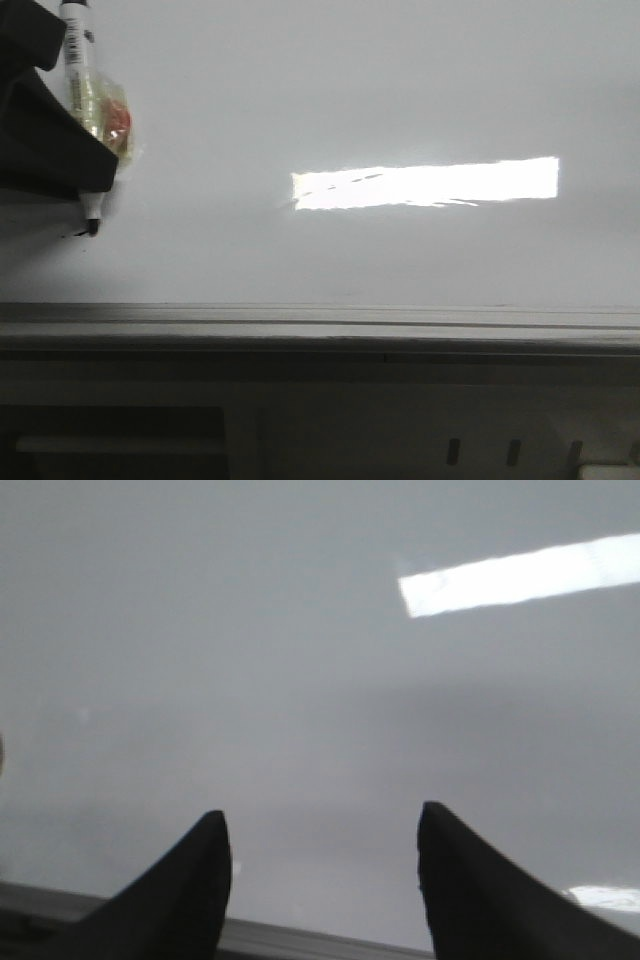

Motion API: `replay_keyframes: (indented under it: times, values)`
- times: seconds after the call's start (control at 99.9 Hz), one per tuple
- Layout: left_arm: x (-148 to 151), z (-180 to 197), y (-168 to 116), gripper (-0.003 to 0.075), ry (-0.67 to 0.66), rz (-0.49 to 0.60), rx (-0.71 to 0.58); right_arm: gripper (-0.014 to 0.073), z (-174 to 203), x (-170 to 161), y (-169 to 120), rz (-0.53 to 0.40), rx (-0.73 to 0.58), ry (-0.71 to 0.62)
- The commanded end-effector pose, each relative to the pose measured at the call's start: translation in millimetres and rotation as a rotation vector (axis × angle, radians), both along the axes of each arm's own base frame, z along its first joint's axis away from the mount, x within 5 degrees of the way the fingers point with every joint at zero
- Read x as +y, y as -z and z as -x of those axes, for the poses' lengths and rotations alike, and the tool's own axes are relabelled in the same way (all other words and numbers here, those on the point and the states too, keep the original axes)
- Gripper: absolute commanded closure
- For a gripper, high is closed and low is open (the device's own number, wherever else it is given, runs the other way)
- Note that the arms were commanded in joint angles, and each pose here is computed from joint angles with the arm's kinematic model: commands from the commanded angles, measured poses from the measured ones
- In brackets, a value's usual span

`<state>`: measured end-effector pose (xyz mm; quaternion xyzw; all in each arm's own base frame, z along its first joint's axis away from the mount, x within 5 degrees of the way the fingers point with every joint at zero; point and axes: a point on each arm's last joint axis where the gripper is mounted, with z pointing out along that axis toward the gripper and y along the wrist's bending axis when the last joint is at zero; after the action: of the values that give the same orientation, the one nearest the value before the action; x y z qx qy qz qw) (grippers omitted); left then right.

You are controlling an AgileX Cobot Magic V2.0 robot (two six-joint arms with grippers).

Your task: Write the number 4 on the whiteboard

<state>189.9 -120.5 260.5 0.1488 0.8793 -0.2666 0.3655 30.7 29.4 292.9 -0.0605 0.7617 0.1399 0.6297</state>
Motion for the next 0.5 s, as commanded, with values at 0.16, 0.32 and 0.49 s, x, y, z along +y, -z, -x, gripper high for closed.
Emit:
replay_keyframes:
  times: [0.16, 0.32, 0.49]
  values:
    - [-31, 16, -50, 0.0741, 0.497, -0.120, -0.248, 0.0221, 3, 24, -22, 0.022, -0.125, -0.308]
    - [-45, 28, -65, 0.0741, 0.695, -0.206, -0.373, 0.0221, 3, 28, -24, 0.106, -0.117, -0.421]
    - [-54, 38, -65, 0.0741, 0.808, -0.311, -0.441, 0.0221, -1, 30, -35, 0.195, -0.079, -0.523]
